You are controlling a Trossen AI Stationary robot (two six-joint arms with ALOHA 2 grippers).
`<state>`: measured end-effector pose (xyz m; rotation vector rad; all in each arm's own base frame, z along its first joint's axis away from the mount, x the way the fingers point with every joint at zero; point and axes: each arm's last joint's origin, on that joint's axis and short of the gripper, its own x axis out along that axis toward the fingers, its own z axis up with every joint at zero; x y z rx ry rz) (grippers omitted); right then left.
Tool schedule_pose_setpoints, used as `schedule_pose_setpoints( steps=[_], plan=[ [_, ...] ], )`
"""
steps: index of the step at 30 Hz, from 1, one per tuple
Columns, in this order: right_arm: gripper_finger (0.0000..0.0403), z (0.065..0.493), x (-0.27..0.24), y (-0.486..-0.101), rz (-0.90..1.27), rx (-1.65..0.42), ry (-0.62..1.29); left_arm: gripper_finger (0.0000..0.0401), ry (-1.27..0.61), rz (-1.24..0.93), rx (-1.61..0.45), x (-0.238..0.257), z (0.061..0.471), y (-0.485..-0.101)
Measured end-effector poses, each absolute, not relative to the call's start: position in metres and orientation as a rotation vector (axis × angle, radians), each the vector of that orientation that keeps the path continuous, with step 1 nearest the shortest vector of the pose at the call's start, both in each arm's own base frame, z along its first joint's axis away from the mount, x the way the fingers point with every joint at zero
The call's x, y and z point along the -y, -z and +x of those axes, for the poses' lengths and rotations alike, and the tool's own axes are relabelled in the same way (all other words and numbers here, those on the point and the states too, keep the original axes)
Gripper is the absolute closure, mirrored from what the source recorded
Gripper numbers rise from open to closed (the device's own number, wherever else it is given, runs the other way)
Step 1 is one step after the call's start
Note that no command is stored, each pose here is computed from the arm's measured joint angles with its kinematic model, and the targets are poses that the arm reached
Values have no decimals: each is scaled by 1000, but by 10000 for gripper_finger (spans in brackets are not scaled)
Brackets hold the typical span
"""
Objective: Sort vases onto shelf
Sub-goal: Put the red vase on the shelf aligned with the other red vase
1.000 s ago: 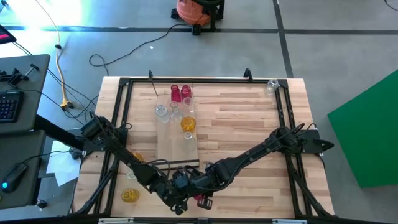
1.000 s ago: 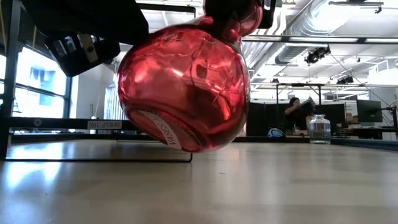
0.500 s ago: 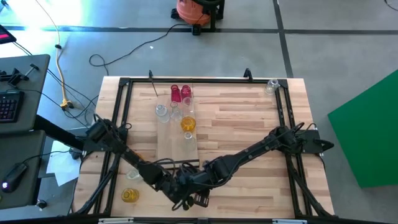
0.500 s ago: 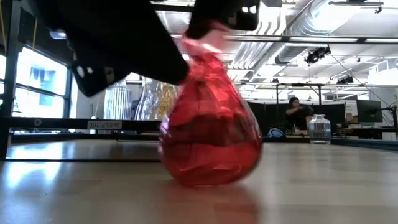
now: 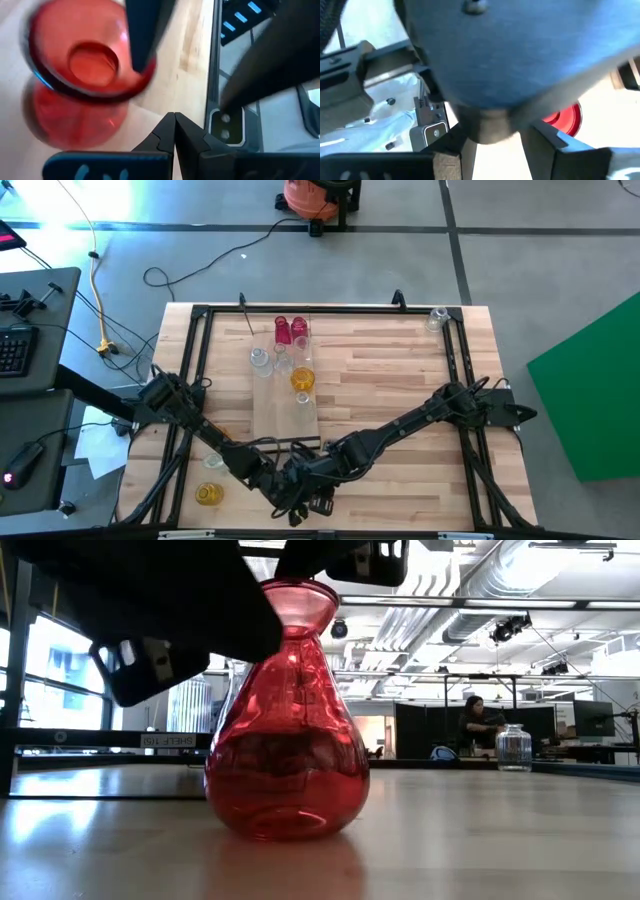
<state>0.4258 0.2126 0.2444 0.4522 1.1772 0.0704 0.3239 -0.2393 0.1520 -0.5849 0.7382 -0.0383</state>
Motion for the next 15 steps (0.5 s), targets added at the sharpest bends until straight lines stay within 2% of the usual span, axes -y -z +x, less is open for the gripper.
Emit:
schedule_pose_setpoints(
  steps=[9,15],
  plan=[
    [277,426,-212,-268,421,-1113,-76,401,4,-526,-769,244,301,-173],
    [277,410,-203,-288,308,-1182,70,401,-31,-482,-773,238,290,-189]
  ],
)
